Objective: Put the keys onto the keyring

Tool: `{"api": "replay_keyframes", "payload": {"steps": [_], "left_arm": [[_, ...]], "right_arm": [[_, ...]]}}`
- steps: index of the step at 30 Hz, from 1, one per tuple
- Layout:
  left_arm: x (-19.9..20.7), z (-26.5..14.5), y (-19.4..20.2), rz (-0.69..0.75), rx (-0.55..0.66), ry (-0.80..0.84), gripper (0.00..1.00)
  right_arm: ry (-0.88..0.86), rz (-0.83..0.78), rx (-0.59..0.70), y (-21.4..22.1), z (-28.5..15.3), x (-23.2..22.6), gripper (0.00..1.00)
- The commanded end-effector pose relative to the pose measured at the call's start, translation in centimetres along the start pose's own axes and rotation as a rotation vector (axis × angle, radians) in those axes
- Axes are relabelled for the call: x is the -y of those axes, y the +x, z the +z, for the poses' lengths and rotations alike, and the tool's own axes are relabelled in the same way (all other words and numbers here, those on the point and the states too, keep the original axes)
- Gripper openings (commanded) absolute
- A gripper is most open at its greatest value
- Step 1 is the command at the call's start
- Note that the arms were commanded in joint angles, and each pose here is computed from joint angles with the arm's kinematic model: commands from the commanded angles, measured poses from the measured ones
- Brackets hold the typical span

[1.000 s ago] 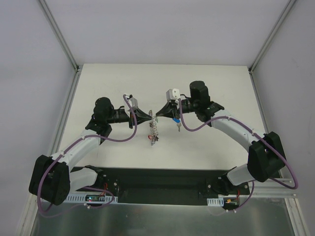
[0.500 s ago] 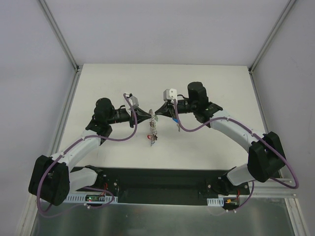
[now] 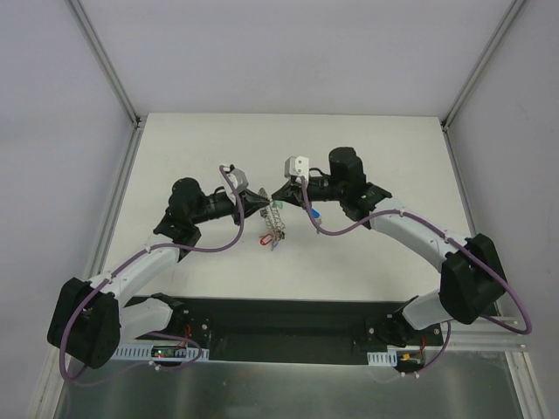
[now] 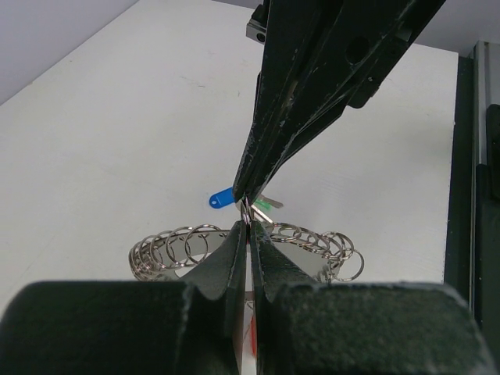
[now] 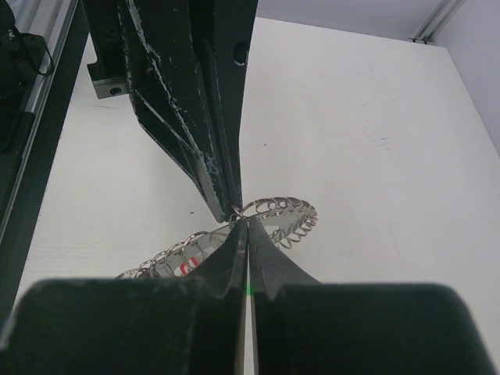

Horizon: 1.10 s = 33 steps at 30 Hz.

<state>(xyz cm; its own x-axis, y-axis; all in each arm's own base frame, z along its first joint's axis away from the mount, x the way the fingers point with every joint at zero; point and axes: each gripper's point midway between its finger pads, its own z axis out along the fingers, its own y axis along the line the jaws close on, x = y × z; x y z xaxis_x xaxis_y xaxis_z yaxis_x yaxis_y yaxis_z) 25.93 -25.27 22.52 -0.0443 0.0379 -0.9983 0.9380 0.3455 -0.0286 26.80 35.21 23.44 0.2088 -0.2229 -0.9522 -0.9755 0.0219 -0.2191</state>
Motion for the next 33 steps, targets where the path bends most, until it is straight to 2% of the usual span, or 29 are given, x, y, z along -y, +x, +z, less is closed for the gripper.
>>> {"api": "replay_keyframes", "payload": {"steps": [1,15,26,33], "left_arm": [[1.0,0.0,-3.4,0.085,0.113,0.017,0.0],[1.5,-0.4,-3.8,0.107,0.149,0.023,0.0],[1.9,-0.3,-3.8,0.115,0.158,0.049,0.0],[1.6,-0.3,-3.3,0.115,0.142,0.039,0.0]], "right_arm": [[0.056,-0.057,0.033,-1.7,0.2,1.0,0.01],[0.201,0.038,0.003,0.1,-0.2,4.9,0.01],[0.103,0.073,0.032,-0.5,0.3,3.4,0.01],[0.144,0.074,0.024,-0.4,-0.2,4.5,0.01]]}}
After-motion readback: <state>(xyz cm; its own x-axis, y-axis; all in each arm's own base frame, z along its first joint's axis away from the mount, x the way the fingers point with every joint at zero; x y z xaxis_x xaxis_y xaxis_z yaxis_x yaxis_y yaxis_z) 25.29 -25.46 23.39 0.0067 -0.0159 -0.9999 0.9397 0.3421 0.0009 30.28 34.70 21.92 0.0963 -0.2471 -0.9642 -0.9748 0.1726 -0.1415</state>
